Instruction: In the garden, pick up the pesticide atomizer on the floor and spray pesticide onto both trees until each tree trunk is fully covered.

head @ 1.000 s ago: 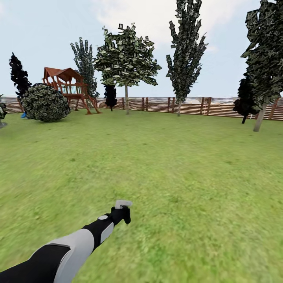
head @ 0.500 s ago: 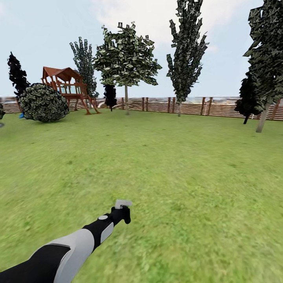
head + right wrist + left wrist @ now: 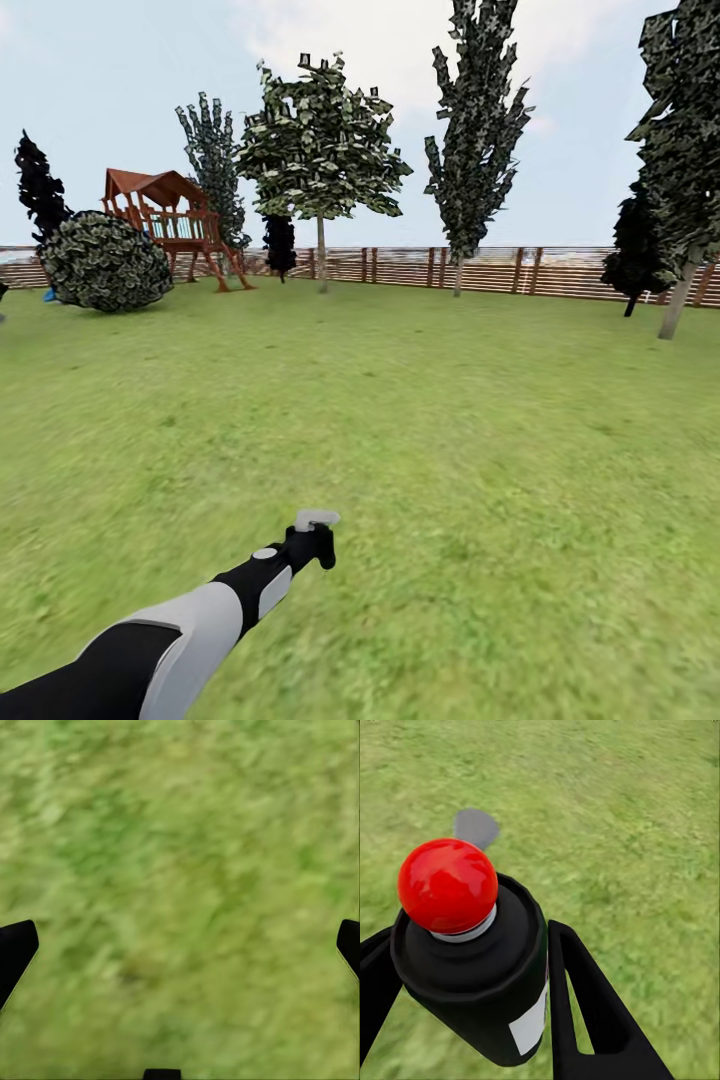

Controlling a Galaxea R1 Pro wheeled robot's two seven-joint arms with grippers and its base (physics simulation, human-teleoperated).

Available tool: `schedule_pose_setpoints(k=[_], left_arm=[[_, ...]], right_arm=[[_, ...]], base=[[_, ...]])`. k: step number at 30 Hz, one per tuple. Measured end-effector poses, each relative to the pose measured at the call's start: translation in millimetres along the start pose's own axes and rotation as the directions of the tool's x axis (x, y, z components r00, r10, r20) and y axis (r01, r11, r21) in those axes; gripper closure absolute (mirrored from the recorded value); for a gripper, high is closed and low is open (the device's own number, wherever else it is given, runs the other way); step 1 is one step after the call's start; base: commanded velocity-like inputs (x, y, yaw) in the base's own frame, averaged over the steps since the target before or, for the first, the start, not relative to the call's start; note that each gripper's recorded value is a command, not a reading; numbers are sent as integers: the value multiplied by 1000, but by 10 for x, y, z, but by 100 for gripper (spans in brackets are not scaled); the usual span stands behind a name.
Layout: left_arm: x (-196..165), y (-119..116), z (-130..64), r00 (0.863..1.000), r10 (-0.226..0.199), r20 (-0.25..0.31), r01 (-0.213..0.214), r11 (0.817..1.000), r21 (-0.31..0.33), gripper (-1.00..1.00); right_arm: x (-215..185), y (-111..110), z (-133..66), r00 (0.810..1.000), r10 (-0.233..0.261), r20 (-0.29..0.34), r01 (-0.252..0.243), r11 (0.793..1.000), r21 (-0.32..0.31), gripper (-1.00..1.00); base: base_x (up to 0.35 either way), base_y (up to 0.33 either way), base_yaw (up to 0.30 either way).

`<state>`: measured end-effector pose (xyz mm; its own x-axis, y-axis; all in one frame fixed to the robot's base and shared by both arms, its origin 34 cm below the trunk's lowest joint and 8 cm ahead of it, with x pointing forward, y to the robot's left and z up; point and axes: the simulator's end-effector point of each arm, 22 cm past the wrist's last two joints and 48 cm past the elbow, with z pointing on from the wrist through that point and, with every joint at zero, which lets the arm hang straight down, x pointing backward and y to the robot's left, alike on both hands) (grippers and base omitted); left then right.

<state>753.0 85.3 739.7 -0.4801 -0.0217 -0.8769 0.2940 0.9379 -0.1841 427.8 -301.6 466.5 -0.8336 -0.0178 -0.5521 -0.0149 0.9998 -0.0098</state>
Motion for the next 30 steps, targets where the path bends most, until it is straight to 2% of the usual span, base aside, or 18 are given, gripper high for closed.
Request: schedule_pose_setpoints(k=[9,30], left_arm=[[2,-118,15,1000,-3,0,3,1000,15,100],[2,-122,16,1000,-3,0,3,1000,16,100]], right_arm=[[0,0,0,1000,0,0,0,1000,0,-100],[0,0,0,1000,0,0,0,1000,0,-100]], base=[[350,0,0],[350,0,0]])
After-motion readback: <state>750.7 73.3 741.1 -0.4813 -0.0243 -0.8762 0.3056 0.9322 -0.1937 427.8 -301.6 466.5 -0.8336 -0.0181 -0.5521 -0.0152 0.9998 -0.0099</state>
